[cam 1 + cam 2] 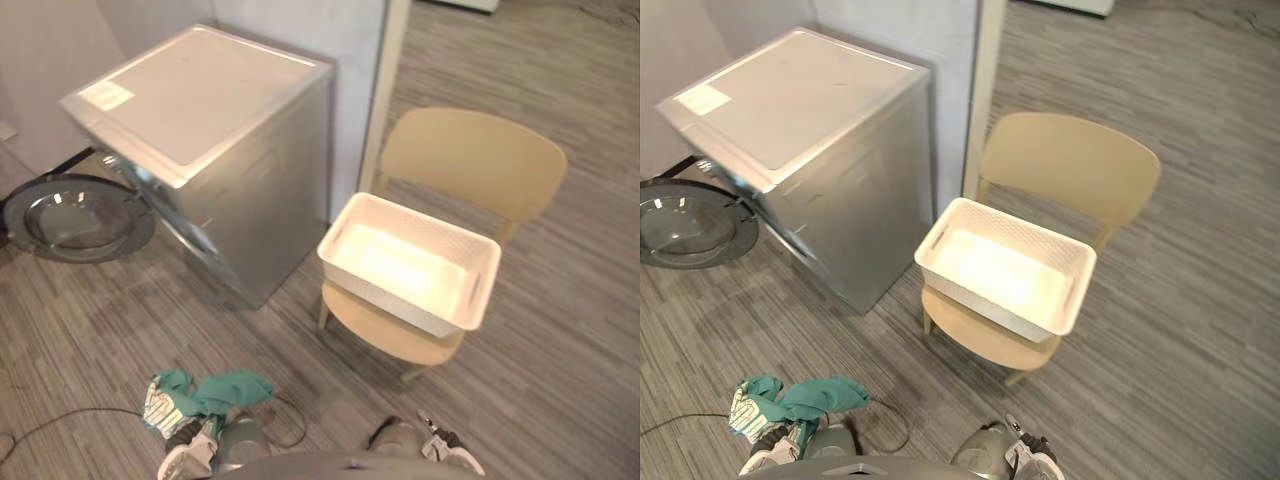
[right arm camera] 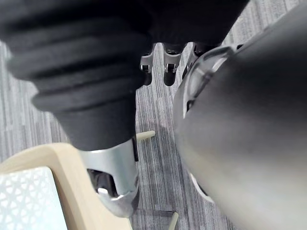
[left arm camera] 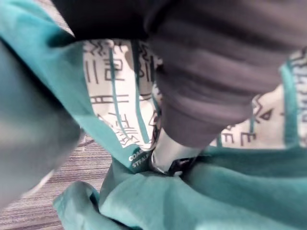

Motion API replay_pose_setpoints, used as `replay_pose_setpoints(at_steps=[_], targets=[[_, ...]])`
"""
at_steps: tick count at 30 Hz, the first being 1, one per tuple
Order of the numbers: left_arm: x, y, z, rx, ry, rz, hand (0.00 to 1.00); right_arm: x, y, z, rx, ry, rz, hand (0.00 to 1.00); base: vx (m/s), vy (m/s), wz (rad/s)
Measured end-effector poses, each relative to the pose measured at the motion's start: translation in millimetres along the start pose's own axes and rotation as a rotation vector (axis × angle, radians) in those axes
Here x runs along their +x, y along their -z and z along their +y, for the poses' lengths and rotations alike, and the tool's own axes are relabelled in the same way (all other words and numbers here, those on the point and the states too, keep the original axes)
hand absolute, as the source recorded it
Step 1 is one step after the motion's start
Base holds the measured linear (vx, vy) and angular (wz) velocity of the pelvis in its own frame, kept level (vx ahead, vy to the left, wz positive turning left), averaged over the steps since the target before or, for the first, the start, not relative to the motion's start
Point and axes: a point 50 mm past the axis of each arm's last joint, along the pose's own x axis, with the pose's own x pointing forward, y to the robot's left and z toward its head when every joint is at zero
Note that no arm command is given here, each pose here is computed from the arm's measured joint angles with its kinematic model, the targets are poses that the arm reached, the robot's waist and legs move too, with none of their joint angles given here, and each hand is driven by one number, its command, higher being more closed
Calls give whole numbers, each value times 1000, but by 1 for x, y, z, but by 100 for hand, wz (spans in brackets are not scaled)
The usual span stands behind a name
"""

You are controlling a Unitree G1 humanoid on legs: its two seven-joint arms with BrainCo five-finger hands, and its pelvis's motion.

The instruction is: Pick up the laundry basket with both hands and put the clothes into the washing machine.

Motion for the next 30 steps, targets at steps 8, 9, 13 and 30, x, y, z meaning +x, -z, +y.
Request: replay_pose_setpoints(at_steps=[8,9,13,30], targets=[[2,-7,-3,98,28,-25,100,-3,28,-15,75,69,111,0,-46,307,35],[1,-5,-11,147,59,-20,100,-2,25,-24,82,92,106,0,-88,274,32],[0,-2,-22,252,112,-23,100,-3,23,-39,203,136,91,0,-35,381,39],[-1,-3,-98,391,343,-25,100,-9,29,-17,306,50,70,0,201,-59,48]])
